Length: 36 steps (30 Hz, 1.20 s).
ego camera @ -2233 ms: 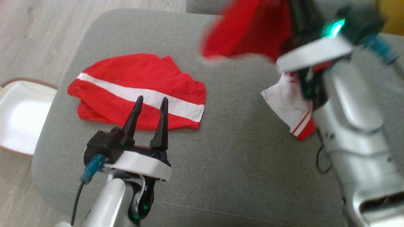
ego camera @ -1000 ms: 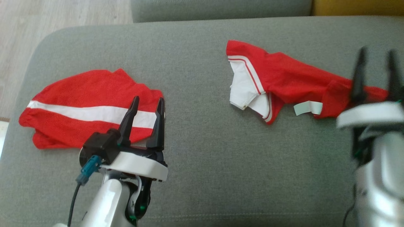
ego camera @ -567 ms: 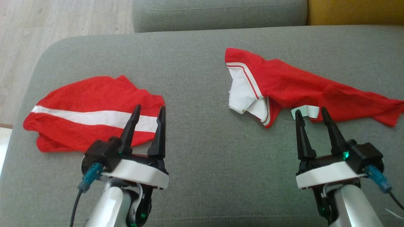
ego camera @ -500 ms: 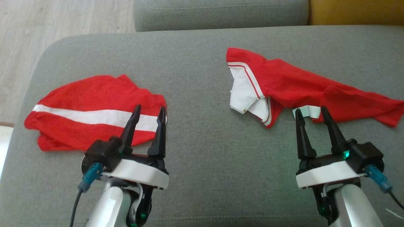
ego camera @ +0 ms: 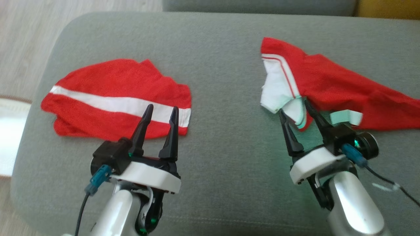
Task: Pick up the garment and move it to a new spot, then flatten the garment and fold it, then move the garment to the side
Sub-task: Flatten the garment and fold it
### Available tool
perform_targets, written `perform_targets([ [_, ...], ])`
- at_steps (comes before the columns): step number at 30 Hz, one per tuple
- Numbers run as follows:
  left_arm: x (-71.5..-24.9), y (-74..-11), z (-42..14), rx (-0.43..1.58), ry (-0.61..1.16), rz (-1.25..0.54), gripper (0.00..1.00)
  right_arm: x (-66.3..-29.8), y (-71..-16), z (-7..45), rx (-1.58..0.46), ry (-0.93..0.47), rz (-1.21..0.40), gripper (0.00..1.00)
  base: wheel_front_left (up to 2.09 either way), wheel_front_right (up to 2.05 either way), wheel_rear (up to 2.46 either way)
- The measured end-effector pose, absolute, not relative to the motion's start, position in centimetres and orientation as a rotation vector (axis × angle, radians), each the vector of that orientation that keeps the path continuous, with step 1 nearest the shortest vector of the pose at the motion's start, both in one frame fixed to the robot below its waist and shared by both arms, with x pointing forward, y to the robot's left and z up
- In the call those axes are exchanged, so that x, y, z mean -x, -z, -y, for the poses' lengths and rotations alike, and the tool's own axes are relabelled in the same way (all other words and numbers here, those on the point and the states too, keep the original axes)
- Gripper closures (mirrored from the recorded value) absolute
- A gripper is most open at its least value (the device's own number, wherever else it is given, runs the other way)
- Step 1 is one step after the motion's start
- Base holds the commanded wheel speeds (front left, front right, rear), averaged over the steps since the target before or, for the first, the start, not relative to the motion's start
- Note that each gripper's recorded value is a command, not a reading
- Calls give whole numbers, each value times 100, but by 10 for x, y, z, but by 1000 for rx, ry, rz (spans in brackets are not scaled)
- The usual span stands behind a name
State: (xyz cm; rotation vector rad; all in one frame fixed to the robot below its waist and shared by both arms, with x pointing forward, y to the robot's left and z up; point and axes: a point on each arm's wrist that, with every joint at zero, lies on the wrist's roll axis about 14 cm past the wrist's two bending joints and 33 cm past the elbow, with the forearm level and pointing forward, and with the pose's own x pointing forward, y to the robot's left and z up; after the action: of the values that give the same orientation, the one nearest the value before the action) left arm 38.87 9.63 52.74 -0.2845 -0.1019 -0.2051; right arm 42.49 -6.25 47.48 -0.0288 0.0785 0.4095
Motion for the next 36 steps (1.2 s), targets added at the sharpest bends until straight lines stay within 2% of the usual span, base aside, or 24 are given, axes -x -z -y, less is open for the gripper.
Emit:
perform_targets([
  [5, -391, -521, -105, 292, 176, 84, 0, -436, -434, 52, 55, -439, -246, 0, 0, 0, 0],
  [12, -392, -510, -119, 290, 127, 54, 0, -446, -393, 44, -128, -413, -427, 0, 0, 0, 0],
  [22, -398, -505, -123, 281, 116, 41, 0, -467, -393, 23, -218, -437, -422, 0, 0, 0, 0],
  [23, -399, -505, -123, 280, 118, 42, 0, -469, -395, 21, -221, -440, -419, 62, 0, 0, 0],
  [24, -400, -506, -122, 279, 119, 44, 0, -471, -397, 19, -216, -447, -409, 100, 0, 0, 0],
  [31, -401, -511, -118, 281, 136, 58, 0, -464, -430, -6, -196, -553, -291, 100, 0, 0, 0],
  [36, -398, -524, -108, 283, 170, 90, 0, -442, -487, -39, -218, -688, -131, 100, 0, 0, 0],
])
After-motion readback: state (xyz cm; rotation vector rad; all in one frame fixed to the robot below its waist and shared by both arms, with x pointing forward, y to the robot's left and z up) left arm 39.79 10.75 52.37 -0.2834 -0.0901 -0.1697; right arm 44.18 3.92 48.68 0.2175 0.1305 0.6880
